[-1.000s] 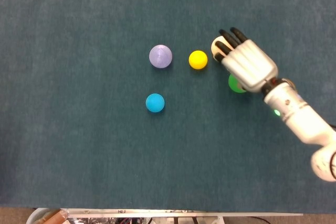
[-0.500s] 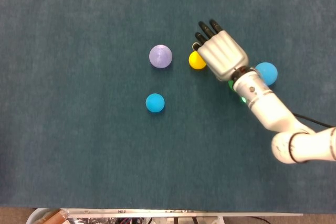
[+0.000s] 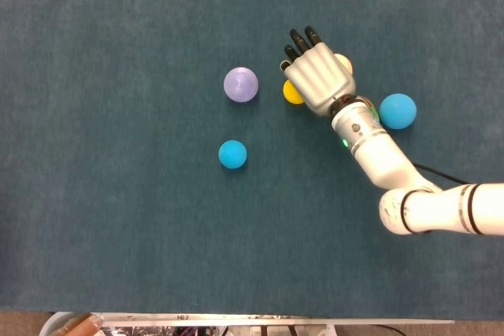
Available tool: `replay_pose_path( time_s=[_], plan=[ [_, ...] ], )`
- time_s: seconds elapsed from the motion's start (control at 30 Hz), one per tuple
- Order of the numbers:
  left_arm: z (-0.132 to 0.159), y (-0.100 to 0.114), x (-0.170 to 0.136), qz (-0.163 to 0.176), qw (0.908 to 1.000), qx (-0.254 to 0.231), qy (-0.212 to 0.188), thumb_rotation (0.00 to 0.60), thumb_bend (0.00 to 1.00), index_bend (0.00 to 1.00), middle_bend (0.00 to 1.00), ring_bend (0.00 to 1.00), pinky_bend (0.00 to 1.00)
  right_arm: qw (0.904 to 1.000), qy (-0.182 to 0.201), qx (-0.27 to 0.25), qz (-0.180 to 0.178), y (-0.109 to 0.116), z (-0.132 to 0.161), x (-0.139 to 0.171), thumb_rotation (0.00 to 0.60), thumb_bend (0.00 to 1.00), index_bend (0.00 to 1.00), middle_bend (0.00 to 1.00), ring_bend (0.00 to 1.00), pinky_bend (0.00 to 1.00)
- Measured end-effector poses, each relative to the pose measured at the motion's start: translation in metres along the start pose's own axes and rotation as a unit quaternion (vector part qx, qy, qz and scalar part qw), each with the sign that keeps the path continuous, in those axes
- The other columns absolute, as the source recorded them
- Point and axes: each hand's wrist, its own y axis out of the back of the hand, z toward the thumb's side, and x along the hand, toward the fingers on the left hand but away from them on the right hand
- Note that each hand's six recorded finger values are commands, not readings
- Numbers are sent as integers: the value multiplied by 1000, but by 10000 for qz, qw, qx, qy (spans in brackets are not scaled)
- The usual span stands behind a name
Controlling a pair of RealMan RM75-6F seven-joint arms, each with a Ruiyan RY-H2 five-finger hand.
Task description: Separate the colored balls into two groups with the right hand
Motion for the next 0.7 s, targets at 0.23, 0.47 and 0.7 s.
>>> replay_pose_path(
  time_s=[0.23, 0.47, 0.7],
  plan=[
    [0, 1, 0, 0, 10000, 1, 1, 600, 443, 316, 213, 209, 195, 10000, -81, 16, 39, -3, 3, -8, 600, 64, 388, 235, 53, 109],
    [1, 0, 0, -54, 9999, -151, -41, 600, 443, 316, 213, 209, 195, 9999, -100, 16, 68, -5, 8, -14, 600, 63, 406, 241, 53, 109],
    [-1, 0, -2, -67, 9999, -128, -15, 600, 443, 317, 213, 209, 195, 9999, -116, -27, 64, -7, 11, -18, 600, 63, 440, 248, 53, 109]
  ],
)
